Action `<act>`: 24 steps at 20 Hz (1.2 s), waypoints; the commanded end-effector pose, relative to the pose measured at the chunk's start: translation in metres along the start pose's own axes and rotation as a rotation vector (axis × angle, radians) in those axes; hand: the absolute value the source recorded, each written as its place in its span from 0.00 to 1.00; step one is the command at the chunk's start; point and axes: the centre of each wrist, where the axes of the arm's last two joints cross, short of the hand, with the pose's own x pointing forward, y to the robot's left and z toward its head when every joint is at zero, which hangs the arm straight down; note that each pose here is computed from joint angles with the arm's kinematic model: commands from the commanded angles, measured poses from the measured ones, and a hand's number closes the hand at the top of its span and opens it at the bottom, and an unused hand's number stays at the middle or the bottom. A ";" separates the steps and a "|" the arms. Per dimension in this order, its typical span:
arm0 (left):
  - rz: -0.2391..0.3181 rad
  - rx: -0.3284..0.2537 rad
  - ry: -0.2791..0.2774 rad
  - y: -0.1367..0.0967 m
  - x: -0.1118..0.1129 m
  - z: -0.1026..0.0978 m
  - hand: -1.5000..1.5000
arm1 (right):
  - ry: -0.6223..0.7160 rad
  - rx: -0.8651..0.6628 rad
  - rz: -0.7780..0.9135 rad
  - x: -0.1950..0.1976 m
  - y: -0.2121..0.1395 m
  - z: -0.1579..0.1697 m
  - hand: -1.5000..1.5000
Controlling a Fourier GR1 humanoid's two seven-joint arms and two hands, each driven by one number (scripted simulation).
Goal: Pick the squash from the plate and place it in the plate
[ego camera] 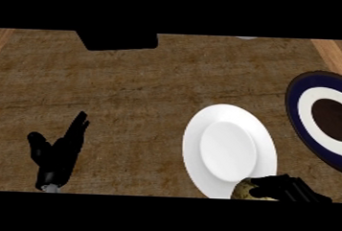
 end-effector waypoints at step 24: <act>-0.023 -0.113 0.032 -0.019 0.002 -0.009 0.50 | 0.247 -0.505 -0.162 -0.188 -0.092 -0.077 1.00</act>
